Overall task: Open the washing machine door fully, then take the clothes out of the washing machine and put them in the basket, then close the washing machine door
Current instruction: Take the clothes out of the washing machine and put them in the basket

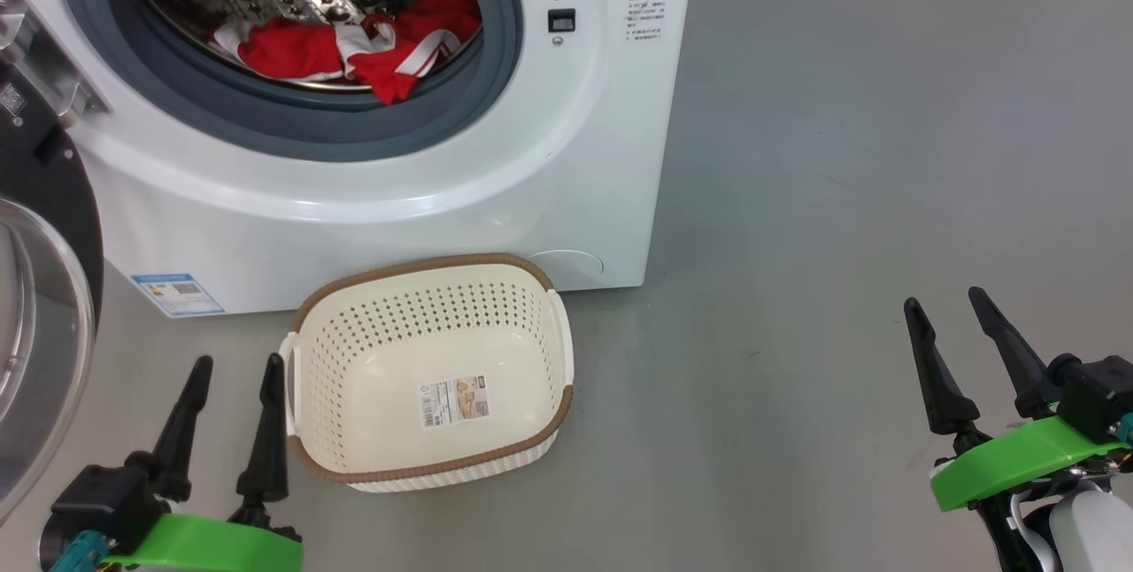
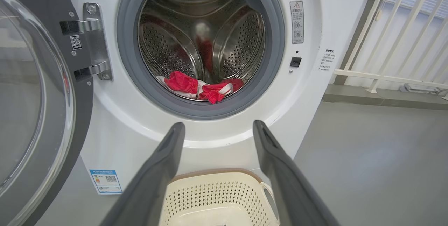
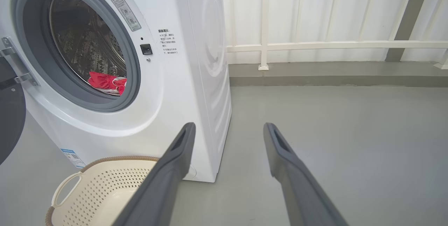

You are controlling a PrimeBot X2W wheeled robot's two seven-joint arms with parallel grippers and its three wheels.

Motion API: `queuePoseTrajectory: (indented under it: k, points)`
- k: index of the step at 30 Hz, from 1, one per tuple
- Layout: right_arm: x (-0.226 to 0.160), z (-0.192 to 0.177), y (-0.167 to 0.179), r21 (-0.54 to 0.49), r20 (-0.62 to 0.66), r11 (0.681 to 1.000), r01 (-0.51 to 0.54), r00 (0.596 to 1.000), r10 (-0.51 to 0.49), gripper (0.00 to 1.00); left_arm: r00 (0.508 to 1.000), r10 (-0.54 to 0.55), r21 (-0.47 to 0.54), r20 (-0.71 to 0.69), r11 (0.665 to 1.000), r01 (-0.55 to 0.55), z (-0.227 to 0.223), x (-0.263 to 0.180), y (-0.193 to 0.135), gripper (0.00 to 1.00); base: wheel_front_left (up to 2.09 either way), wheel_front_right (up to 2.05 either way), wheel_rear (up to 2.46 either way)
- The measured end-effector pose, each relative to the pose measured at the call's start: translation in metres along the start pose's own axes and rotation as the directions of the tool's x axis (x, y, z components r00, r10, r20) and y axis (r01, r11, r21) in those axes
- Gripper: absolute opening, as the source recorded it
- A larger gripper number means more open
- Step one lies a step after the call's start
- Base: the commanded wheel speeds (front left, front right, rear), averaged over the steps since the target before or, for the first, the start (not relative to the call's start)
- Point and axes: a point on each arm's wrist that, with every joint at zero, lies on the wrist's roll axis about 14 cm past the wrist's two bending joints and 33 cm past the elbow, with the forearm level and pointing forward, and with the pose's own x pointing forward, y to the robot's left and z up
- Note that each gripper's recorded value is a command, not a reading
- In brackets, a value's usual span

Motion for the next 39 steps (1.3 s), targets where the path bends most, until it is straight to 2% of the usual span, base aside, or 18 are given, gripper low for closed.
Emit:
queuePoseTrajectory:
  k: [7,23,39]
  points:
    - [0.000,0.000,0.001,0.000,-0.001,1.000,-0.003,1.000,0.003,1.00,1.000,-0.005,-0.008,0.000,1.000,0.005,0.000,0.000,-0.002,1.00,0.37,-0.43,0.06]
    - [0.002,-0.005,0.004,0.001,-0.014,1.000,-0.012,1.000,0.012,1.00,1.000,-0.012,-0.007,-0.001,1.000,0.012,0.000,0.000,-0.003,1.00,1.05,-1.22,0.17]
    - [0.003,-0.011,0.007,0.003,-0.028,1.000,-0.022,0.999,0.023,1.00,1.000,-0.009,-0.016,-0.026,1.000,0.009,-0.009,-0.001,-0.002,1.00,0.14,-0.14,0.00]
